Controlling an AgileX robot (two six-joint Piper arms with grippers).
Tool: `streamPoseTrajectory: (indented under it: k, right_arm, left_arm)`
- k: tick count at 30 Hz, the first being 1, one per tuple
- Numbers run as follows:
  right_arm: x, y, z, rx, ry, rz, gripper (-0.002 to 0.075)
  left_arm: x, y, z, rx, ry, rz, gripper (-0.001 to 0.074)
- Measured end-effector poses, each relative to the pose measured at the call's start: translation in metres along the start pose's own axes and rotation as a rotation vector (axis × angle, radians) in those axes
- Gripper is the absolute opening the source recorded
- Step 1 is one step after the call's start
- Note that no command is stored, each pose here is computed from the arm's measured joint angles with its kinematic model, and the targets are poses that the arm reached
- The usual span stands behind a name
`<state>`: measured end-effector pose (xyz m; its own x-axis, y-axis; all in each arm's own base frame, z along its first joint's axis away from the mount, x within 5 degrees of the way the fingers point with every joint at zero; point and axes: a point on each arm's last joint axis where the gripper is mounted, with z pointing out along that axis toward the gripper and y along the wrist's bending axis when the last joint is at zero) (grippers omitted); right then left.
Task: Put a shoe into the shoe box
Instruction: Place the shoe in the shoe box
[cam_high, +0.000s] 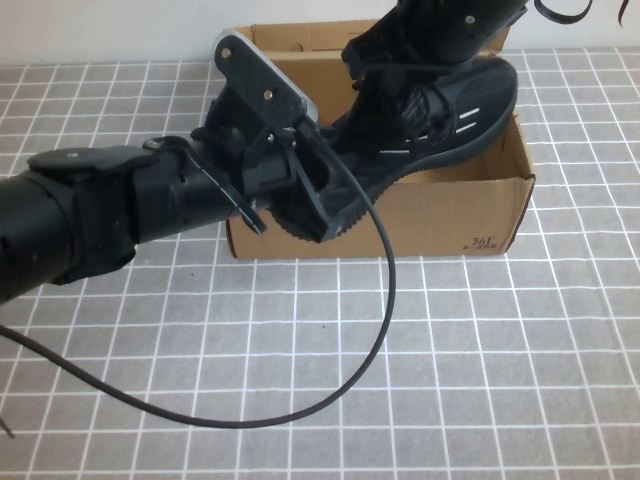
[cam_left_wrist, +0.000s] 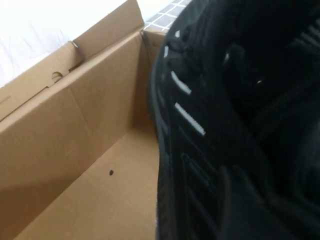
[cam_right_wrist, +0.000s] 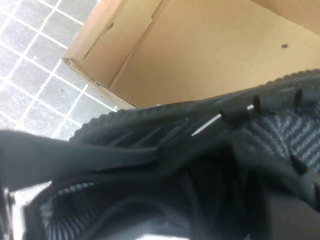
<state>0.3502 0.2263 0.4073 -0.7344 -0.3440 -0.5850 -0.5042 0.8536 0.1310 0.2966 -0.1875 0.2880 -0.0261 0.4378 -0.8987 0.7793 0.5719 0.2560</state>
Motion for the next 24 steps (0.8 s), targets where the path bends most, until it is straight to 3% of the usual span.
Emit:
streamPoseTrajectory:
  k: [4,6,9,11,16,18,21,24]
  right_arm:
    - [0.000,0.000,0.000,-0.005,0.001,-0.007,-0.0006]
    - [0.000,0.000,0.000,-0.005,0.001,-0.009,-0.0006]
    - [0.000,0.001,0.001,-0.007,0.001,-0.010,0.0006]
    - [-0.001,0.001,0.001,-0.008,-0.005,-0.010,0.0053]
    - [-0.002,0.002,-0.007,-0.014,-0.029,-0.013,0.0299]
    - [-0.002,0.002,-0.012,-0.015,-0.039,-0.014,0.0363]
    - [-0.002,0.004,-0.027,-0.017,-0.067,-0.017,0.0375]
    - [-0.001,0.006,-0.047,-0.021,-0.107,-0.021,0.0320]
  left_arm:
    - [0.000,0.001,0.000,-0.016,0.007,-0.001,0.0111]
    - [0.000,0.002,0.000,-0.026,0.013,0.004,0.0071]
    - [-0.001,0.003,0.000,-0.037,0.014,0.010,0.0068]
    - [-0.001,0.005,0.001,-0.053,0.020,0.012,0.0067]
    - [0.001,0.010,0.004,-0.089,0.046,0.021,0.0066]
    - [-0.002,0.012,0.004,-0.099,0.042,0.027,0.0065]
    - [-0.005,0.013,0.004,-0.104,0.036,0.045,0.0062]
    - [-0.007,0.014,0.003,-0.107,0.030,0.087,0.0062]
